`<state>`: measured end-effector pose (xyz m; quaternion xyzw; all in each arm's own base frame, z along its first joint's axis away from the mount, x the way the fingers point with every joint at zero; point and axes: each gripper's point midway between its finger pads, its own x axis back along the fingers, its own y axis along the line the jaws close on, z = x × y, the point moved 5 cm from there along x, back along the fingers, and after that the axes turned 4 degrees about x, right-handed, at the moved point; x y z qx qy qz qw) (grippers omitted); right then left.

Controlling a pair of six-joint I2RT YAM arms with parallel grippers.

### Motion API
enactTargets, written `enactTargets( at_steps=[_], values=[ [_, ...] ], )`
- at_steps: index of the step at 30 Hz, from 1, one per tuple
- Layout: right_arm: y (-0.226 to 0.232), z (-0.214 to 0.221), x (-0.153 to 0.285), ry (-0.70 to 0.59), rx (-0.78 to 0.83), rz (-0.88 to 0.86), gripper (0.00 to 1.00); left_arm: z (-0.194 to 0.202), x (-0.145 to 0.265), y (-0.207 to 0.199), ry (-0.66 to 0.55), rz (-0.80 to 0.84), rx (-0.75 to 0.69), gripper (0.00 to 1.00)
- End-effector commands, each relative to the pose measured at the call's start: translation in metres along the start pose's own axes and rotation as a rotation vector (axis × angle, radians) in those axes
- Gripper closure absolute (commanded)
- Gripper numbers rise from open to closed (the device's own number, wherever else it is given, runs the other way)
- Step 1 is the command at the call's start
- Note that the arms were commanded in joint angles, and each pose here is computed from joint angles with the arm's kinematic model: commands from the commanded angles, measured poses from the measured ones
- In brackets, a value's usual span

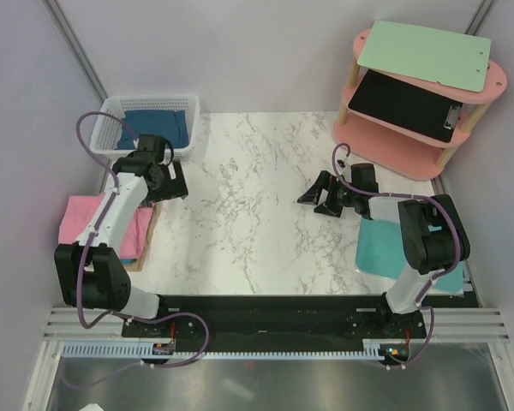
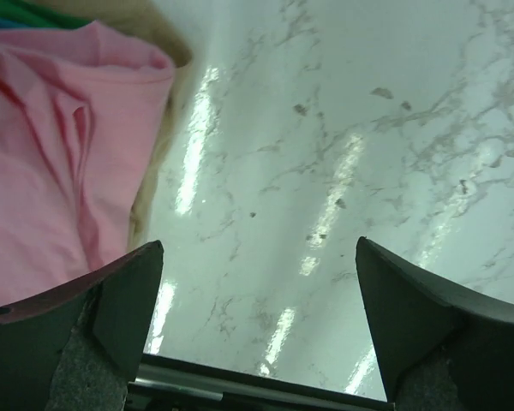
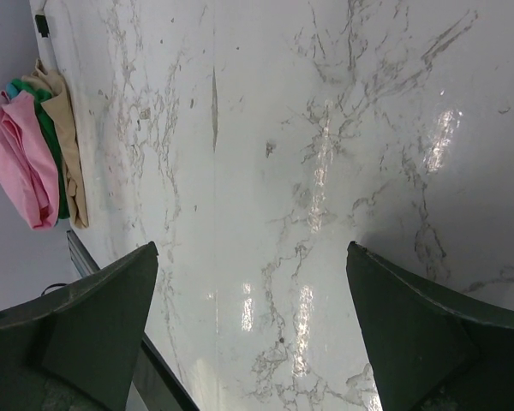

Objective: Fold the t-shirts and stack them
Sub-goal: Put the neatly folded tshirt into the corner of the board with the left arm

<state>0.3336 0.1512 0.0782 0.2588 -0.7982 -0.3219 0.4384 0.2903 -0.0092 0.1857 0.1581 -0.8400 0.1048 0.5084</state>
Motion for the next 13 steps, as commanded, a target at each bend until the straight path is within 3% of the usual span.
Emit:
enactTargets(
  at_steps=[1, 7, 13],
  values=[
    [0.01, -0.013, 0.008, -0.045, 0.065, -0.005, 0.02, -0.021, 0.01, -0.053, -0.11, 0.164, -0.078, 0.0],
    [0.003, -0.01, 0.01, -0.037, 0.08, 0.035, 0.02, -0.006, -0.017, -0.121, -0.042, 0.281, -0.187, 0.0],
    [-0.009, -0.011, 0.017, -0.048, 0.104, 0.116, 0.02, 0.012, -0.04, -0.159, 0.006, 0.354, -0.236, 0.0]
  ],
)
